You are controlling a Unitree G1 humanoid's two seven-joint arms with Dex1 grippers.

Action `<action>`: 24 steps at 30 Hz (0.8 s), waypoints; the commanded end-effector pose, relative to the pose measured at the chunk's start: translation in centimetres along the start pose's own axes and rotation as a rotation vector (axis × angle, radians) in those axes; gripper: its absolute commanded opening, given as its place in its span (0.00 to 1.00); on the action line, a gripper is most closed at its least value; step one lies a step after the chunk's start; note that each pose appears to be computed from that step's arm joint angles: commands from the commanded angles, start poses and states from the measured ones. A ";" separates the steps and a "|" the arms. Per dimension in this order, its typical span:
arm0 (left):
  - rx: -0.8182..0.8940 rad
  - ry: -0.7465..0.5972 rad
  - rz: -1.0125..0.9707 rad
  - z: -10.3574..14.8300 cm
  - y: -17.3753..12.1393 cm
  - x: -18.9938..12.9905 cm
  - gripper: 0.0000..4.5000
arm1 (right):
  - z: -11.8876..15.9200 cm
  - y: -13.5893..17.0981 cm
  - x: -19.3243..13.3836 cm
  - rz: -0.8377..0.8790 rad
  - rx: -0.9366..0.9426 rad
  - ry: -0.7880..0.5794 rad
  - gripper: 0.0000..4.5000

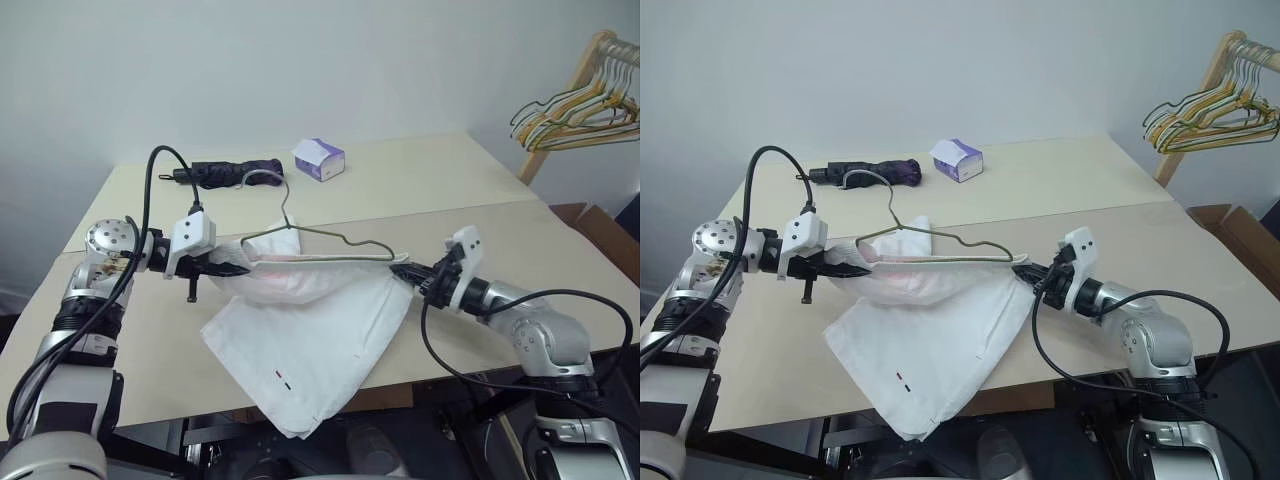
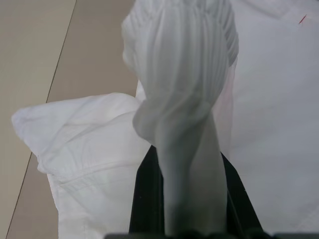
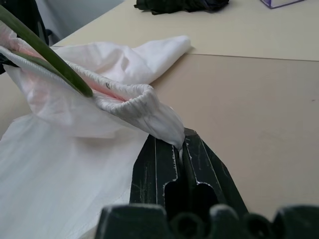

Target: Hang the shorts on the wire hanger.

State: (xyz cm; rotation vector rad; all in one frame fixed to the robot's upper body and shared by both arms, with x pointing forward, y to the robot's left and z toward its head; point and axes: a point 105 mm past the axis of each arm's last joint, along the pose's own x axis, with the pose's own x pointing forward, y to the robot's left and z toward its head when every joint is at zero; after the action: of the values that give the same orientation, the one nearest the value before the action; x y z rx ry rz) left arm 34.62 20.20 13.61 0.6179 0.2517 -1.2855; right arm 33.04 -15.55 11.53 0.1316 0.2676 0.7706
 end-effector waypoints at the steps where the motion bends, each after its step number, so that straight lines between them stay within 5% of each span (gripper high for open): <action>1: -0.028 0.016 0.066 -0.3 0.8 -1.9 0.00 | 1.8 -1.8 -1.8 -0.089 -0.036 -0.051 0.01; 19: -0.022 0.064 0.084 -1.5 0.5 -1.4 0.00 | 2.0 -1.6 -1.9 -0.071 -0.046 -0.045 0.01; 24: 0.063 0.221 0.079 -3.5 0.2 -1.5 0.00 | 2.3 -1.7 -2.1 -0.076 -0.057 -0.054 0.01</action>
State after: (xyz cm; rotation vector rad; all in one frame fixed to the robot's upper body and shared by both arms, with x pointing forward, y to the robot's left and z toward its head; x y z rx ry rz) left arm 34.88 20.30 11.80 0.7291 0.2767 -1.2454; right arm 32.84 -15.57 11.57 0.1282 0.2701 0.7889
